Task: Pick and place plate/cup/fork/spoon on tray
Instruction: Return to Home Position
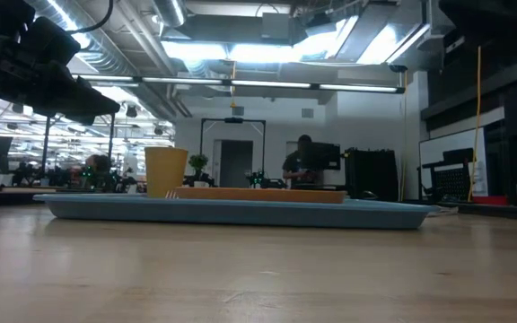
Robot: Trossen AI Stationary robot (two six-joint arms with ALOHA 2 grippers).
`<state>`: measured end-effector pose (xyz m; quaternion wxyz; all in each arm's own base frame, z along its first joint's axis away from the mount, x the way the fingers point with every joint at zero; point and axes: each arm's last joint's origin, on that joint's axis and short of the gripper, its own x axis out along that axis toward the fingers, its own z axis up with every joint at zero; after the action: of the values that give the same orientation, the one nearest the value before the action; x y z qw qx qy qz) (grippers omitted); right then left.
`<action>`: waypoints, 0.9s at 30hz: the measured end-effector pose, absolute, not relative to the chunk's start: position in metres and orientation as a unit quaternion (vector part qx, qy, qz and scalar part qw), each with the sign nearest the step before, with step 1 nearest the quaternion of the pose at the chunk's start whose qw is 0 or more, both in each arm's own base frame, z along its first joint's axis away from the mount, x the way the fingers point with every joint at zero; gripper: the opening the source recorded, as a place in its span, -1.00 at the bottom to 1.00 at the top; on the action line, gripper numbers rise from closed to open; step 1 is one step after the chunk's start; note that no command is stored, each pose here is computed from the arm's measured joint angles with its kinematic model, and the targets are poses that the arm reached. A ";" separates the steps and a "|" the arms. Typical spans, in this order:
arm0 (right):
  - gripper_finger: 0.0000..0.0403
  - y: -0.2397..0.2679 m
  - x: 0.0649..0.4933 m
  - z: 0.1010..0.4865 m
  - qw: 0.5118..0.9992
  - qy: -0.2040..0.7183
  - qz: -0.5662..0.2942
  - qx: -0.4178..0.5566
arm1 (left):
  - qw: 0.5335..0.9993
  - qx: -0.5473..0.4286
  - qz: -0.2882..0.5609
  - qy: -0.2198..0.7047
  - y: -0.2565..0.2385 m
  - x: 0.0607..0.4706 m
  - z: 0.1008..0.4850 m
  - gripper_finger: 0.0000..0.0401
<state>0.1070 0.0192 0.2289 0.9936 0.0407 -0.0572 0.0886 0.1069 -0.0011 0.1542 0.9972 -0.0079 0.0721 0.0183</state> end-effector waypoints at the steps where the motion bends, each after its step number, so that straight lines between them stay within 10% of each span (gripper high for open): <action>1: -0.81 0.019 0.107 0.229 0.994 -0.057 0.089 0.040 | 0.997 -0.008 0.018 0.072 -0.001 0.107 0.154 -0.76; 27: -0.81 0.014 0.077 0.235 0.989 -0.122 0.087 0.016 | 0.997 -0.008 0.018 0.072 -0.001 0.107 0.154 -0.76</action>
<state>0.0766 0.0137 0.2352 0.9886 0.0164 -0.1217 0.0867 0.1069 -0.0011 0.1541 0.9972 -0.0079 0.0721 0.0183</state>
